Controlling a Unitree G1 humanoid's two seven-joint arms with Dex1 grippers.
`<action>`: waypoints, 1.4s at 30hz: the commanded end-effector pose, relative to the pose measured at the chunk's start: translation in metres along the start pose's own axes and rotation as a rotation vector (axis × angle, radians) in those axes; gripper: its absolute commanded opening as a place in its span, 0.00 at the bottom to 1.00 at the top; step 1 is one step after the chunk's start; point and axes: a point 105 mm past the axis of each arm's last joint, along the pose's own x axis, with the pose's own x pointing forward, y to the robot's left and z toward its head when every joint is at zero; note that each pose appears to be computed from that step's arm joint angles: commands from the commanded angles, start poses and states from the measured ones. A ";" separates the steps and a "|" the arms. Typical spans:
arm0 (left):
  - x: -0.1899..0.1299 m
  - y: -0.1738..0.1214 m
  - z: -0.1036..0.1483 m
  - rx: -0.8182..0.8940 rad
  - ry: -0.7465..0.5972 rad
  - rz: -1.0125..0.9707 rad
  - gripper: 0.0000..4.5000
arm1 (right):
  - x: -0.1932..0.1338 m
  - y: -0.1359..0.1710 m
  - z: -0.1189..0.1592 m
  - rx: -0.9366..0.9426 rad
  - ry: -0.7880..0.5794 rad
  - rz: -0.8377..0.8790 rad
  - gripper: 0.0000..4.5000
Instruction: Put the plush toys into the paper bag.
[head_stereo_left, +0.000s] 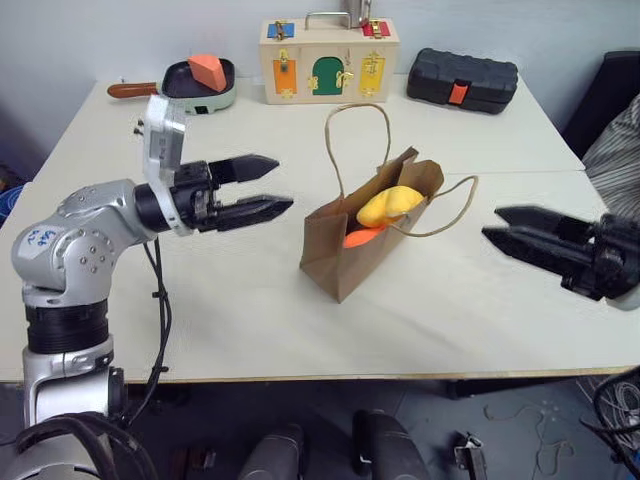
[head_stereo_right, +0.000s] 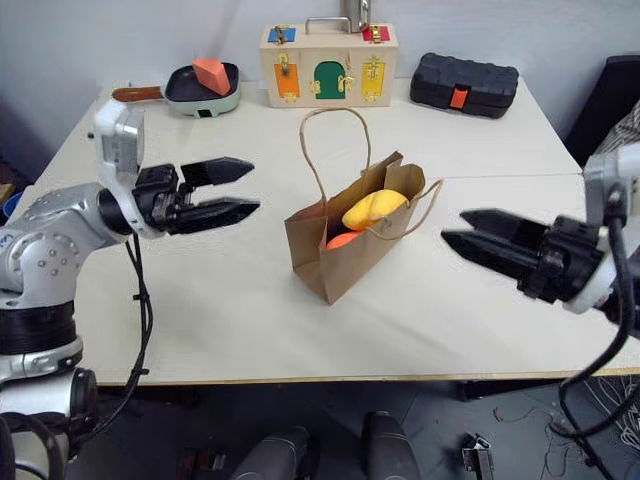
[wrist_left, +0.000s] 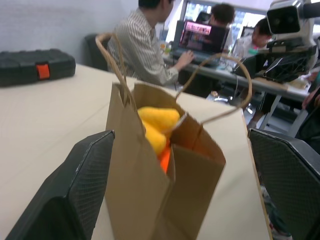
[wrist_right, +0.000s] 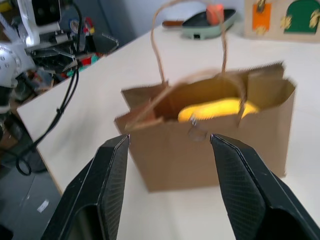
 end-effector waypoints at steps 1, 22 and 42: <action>0.001 0.000 -0.006 0.063 0.027 0.012 1.00 | 0.009 0.012 -0.022 -0.092 0.081 0.045 0.44; 0.053 -0.010 -0.057 0.014 0.061 -0.134 1.00 | 0.147 -0.013 -0.068 -0.284 0.016 -0.073 0.01; 0.075 0.012 -0.080 0.001 0.047 0.061 0.58 | 0.150 -0.020 -0.067 -0.292 0.008 -0.092 0.00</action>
